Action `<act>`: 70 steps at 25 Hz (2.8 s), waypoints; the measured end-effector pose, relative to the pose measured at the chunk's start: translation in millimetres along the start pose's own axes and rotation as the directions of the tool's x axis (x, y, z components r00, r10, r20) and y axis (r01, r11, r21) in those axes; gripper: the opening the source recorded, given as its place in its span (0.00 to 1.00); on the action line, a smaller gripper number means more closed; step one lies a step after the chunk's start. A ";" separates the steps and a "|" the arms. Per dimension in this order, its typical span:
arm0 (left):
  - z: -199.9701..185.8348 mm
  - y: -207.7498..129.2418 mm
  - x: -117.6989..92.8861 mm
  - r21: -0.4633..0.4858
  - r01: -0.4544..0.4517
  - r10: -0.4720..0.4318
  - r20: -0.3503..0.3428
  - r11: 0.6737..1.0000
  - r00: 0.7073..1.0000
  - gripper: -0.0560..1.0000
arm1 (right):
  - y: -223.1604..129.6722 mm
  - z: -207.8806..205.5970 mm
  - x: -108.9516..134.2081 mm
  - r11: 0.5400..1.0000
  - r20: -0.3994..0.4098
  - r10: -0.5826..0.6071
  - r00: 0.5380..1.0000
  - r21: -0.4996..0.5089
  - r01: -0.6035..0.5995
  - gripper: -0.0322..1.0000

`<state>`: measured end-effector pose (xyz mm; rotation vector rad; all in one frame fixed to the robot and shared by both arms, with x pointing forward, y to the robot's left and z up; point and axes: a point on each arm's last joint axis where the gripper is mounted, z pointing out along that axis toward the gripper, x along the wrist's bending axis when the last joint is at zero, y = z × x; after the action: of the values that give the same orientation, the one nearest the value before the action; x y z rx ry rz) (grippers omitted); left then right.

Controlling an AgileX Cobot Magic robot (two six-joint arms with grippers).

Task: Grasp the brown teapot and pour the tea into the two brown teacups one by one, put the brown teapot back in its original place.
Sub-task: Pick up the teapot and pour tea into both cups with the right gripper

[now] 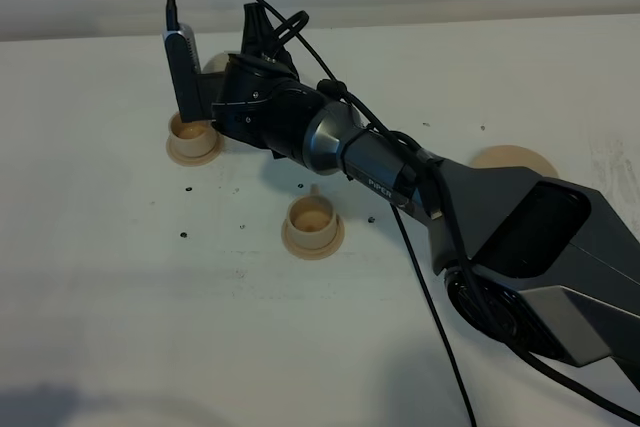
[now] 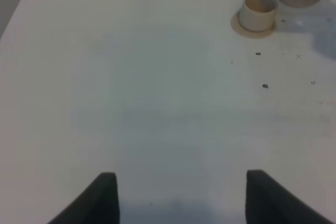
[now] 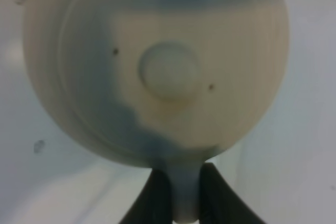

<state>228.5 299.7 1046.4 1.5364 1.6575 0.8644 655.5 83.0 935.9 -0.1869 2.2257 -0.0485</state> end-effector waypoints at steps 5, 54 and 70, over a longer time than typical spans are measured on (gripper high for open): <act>0.0 0.0 0.0 0.000 0.000 0.000 0.000 1.000 1.000 0.55 | 2.0 4.4 1.9 1.000 0.027 -0.025 0.999 -0.007 0.026 0.15; 0.0 0.0 0.0 0.000 0.000 0.000 0.000 1.000 1.000 0.55 | 4.7 19.1 1.8 0.947 0.197 -0.322 0.926 0.079 0.313 0.15; 0.0 0.0 0.0 0.000 0.000 0.000 0.000 1.000 1.000 0.55 | 13.4 12.4 2.2 0.918 0.227 -0.397 0.890 0.099 0.384 0.15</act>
<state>228.5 299.7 1046.4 1.5364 1.6575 0.8644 662.3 96.3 925.1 -0.5818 1.9093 -0.2879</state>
